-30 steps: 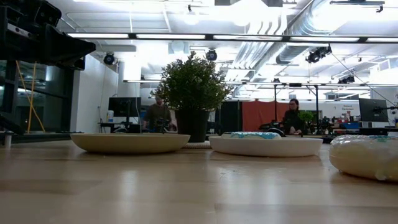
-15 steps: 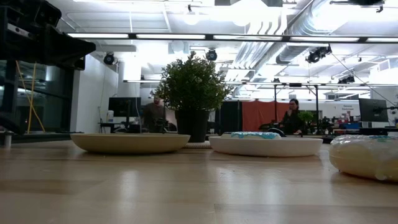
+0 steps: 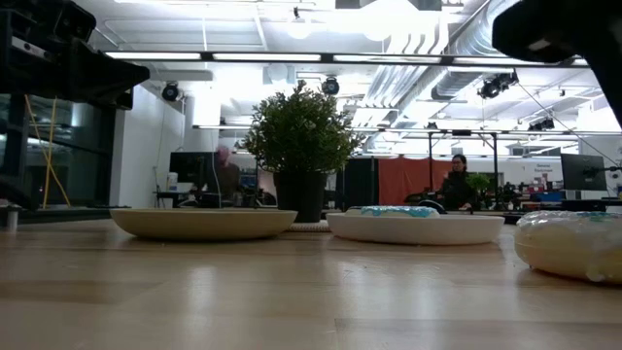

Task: Pick & Place donuts
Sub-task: Put the large white donut on the white plate

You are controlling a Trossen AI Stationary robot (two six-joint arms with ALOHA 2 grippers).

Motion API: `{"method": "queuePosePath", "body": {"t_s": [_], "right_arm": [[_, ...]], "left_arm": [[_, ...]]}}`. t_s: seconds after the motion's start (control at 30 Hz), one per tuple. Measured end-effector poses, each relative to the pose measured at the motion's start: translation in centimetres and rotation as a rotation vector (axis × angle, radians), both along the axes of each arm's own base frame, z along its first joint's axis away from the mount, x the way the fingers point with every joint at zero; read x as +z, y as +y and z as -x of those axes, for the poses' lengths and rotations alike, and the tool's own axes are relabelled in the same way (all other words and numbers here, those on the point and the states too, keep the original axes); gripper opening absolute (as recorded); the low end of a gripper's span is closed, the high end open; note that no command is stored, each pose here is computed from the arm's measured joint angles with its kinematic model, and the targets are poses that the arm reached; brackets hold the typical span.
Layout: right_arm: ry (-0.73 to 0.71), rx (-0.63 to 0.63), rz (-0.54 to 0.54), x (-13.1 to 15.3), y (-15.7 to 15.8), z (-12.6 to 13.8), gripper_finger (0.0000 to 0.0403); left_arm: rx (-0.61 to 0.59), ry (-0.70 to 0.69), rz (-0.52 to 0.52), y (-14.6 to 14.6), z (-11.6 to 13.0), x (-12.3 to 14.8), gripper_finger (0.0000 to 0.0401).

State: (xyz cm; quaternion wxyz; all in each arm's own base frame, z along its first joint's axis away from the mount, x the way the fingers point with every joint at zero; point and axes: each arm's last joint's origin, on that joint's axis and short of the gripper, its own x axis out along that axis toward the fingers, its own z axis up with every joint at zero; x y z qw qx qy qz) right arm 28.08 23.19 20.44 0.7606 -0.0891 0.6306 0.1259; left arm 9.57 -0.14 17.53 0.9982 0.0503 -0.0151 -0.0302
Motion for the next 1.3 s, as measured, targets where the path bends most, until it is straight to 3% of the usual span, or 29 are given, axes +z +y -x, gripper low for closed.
{"method": "queuePosePath", "body": {"t_s": [0.4,0.67,1.3], "right_arm": [[0.065,-0.042,0.052,-1.6,-1.2,-0.8,0.0244],[0.09,-0.041,0.068,-2.9,-1.8,0.0,0.0244],[0.002,-0.032,0.016,-3.0,-1.3,-0.7,0.0244]], "left_arm": [[0.0,0.0,0.0,0.0,0.0,0.0,0.0001],[0.0,0.001,0.0,0.0,0.0,0.0,0.0001],[0.0,0.0,0.0,0.0,0.0,0.0,0.0001]]}}
